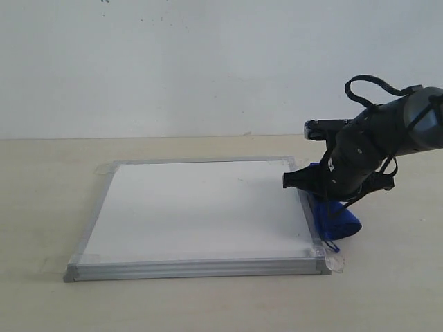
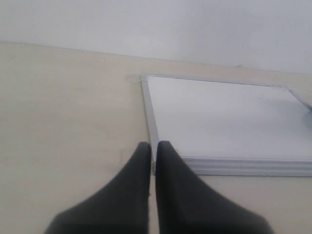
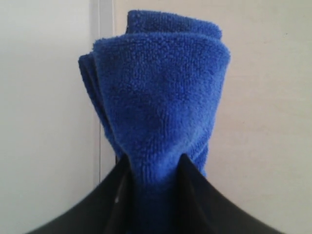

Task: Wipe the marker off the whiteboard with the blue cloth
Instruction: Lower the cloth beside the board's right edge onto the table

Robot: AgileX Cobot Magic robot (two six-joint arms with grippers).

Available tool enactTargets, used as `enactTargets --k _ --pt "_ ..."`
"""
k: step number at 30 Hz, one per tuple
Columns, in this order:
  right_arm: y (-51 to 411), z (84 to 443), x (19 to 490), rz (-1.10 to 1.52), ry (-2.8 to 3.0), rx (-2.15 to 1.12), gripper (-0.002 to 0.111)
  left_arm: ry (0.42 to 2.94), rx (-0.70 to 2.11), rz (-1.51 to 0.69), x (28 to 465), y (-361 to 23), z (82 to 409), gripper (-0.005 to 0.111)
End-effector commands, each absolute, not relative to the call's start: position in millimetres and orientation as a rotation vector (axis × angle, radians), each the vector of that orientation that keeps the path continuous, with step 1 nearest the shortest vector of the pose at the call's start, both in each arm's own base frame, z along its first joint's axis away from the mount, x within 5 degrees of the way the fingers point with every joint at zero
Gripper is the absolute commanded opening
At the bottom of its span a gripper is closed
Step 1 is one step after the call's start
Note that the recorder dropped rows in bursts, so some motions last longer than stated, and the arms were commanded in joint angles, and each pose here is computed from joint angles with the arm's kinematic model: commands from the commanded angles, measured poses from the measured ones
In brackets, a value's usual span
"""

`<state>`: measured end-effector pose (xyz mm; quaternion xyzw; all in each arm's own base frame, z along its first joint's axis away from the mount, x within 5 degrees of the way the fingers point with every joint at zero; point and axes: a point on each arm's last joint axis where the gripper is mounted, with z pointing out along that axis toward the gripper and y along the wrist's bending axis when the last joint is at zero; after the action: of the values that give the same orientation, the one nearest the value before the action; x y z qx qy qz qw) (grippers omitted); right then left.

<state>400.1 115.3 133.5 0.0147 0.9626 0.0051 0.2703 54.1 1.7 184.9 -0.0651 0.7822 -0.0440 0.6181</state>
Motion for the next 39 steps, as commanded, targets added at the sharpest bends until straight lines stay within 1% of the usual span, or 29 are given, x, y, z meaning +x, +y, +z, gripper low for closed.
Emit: enactTargets --k 1,2,3,8,11,19,20,22,24,26,34,39 --pt "112 136 402 0.009 2.583 0.04 0.047 1.791 -0.155 -0.111 54 2 185 0.004" --pt "112 136 401 0.007 2.584 0.041 0.053 1.791 -0.155 -0.111 54 2 185 0.004" --pt "112 136 401 0.007 2.584 0.041 0.054 1.791 -0.155 -0.111 54 2 185 0.004" --pt "111 136 401 -0.02 2.593 -0.011 0.054 1.791 -0.155 -0.111 54 2 185 0.004" --pt "110 142 400 -0.047 2.583 -0.055 0.054 1.791 -0.155 -0.111 54 2 185 0.004" --pt "107 191 399 -0.054 2.429 -0.08 0.054 1.791 -0.155 -0.111 54 2 185 0.004" --pt "107 193 400 -0.046 2.42 -0.081 0.052 1.791 -0.155 -0.111 54 2 185 0.004" --pt "107 191 399 -0.045 2.424 -0.077 0.041 1.791 -0.155 -0.111 54 2 185 0.004" --pt "108 183 400 -0.057 2.447 -0.08 0.019 1.791 -0.155 -0.111 54 2 185 0.004" --pt "108 175 401 -0.071 2.469 -0.094 0.0 1.791 -0.155 -0.111 54 2 185 0.004" --pt "112 141 404 -0.043 2.54 -0.066 0.0 1.791 -0.155 -0.111 54 2 185 0.004" --pt "112 114 404 -0.067 2.601 -0.077 0.0 1.791 -0.155 -0.111 54 2 185 0.004"
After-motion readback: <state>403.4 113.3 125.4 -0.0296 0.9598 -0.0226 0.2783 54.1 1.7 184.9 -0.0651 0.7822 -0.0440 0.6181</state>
